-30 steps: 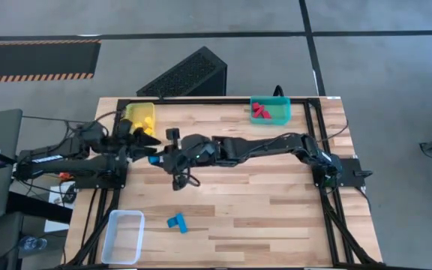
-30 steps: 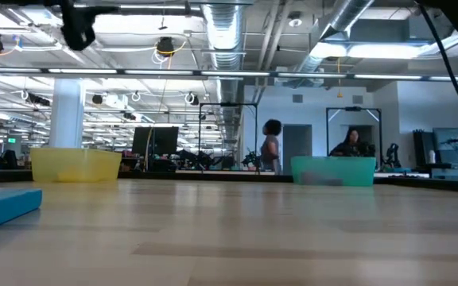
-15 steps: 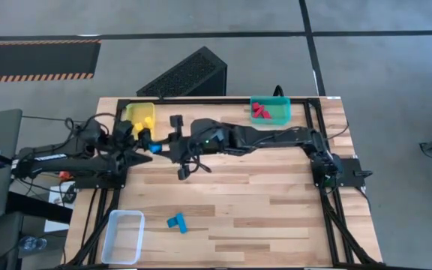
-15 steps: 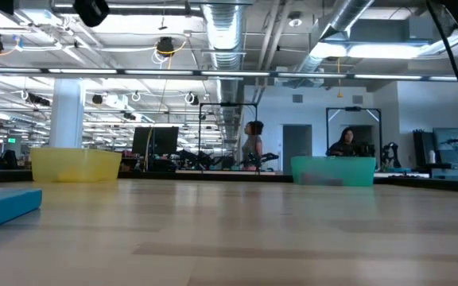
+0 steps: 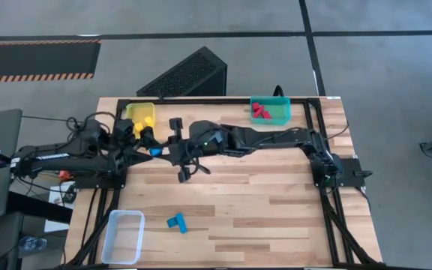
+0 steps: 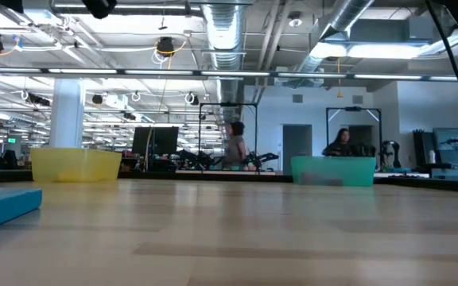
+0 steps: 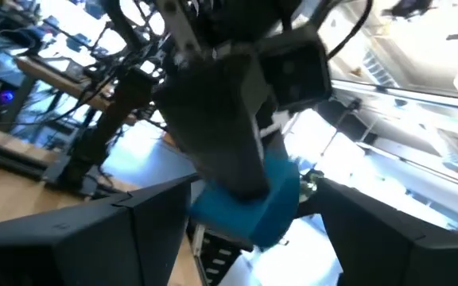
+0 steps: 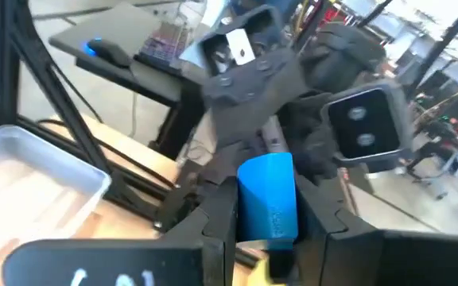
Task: Sort & place blocks by color
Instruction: Put the top right blue block into the transparent bin, then put the left blue block into the transparent bin
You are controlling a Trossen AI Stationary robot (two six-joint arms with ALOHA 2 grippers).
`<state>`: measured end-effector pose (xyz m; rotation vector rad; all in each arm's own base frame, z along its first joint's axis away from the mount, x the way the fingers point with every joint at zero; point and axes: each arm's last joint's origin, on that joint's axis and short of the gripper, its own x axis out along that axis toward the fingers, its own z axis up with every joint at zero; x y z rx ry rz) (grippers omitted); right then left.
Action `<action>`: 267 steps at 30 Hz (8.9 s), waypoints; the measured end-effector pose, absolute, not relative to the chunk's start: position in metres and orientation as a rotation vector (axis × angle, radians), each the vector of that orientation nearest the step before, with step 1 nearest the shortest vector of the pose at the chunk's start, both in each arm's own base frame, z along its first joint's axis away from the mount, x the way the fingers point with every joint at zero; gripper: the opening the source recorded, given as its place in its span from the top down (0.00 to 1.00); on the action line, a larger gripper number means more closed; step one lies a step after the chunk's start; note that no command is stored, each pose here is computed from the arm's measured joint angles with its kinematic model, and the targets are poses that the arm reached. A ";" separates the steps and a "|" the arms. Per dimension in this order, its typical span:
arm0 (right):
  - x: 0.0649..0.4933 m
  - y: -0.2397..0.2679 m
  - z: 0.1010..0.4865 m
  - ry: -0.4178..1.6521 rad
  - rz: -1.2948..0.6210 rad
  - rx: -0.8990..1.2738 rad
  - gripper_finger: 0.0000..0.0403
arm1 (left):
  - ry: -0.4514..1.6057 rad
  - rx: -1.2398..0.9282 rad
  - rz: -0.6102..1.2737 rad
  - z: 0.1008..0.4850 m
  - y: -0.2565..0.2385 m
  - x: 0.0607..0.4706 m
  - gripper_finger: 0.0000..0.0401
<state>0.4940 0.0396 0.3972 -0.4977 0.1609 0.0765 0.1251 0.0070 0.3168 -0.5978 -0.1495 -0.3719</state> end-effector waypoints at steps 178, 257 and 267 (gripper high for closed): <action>0.451 0.075 0.245 0.846 0.247 -0.081 0.52 | 1.002 -0.598 -0.096 0.237 -0.122 0.115 0.35; 0.425 0.112 0.177 0.732 0.214 0.302 0.76 | 1.483 -0.371 0.331 0.241 -0.234 0.153 0.73; 0.428 0.108 0.180 0.701 0.219 0.309 0.76 | 1.600 -0.493 0.513 0.215 -0.249 0.102 0.71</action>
